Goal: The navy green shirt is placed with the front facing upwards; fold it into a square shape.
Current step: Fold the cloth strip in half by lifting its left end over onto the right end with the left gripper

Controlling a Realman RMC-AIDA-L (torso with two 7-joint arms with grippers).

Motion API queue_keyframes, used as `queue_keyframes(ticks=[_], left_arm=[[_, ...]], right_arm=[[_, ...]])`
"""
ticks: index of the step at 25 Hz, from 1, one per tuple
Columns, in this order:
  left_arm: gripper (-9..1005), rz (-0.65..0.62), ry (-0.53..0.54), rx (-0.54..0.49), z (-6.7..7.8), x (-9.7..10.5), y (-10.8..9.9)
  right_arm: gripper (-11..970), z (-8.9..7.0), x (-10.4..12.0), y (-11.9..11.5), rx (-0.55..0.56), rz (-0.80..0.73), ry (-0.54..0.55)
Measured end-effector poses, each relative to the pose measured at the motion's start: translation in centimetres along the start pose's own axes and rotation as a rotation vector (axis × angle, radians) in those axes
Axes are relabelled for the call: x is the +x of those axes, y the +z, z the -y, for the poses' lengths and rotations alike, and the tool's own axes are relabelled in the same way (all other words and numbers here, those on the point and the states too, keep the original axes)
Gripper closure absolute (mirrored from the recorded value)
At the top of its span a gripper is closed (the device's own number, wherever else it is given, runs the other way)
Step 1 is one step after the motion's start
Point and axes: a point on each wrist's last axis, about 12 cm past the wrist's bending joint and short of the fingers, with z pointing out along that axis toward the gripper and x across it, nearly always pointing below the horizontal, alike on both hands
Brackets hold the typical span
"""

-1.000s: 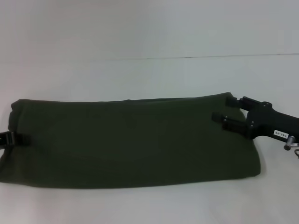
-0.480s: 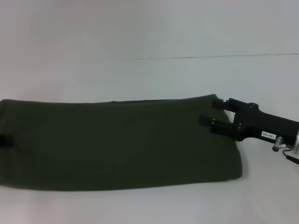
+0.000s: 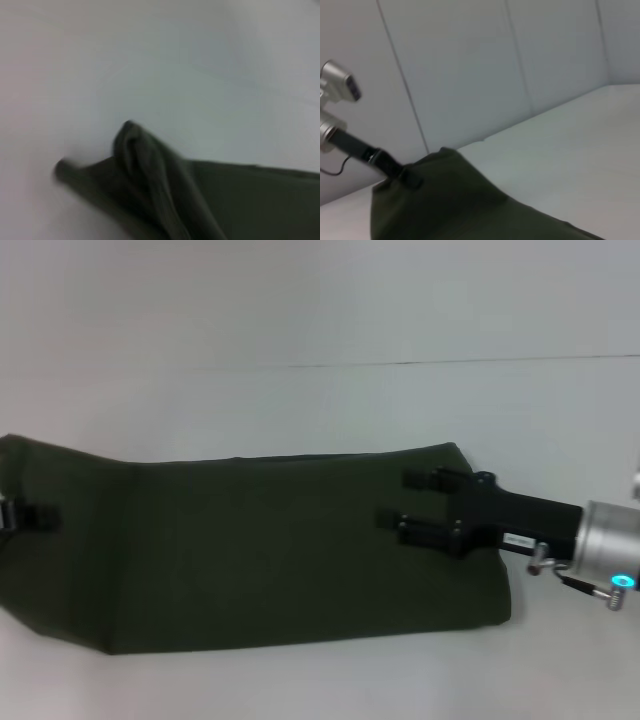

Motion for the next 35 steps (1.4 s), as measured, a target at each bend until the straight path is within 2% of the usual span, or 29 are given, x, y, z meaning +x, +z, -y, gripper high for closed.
queue_keyframes(ticks=[6,14,22,35], left_arm=[[910,0.030,0.025,0.131,2.5,-1.2,0.3],[911,0.087,0.037,0.312,4.9,-2.3,0.2],[904,0.101,0.048,0.418,6.4,-2.6,0.6],[893,0.085,0.053,0.479,8.3,-3.3,2.3]], right_arm=[[171,-1.0,0.3,3.4,-0.056,-0.074,-0.064],[171,-1.8,0.9,6.5,-0.052,-0.141,-0.130],[171,-2.0,1.3,7.4,-0.023,-0.164,-0.140],[171,-2.7,1.5,8.7,-0.015,-0.176,-0.151]])
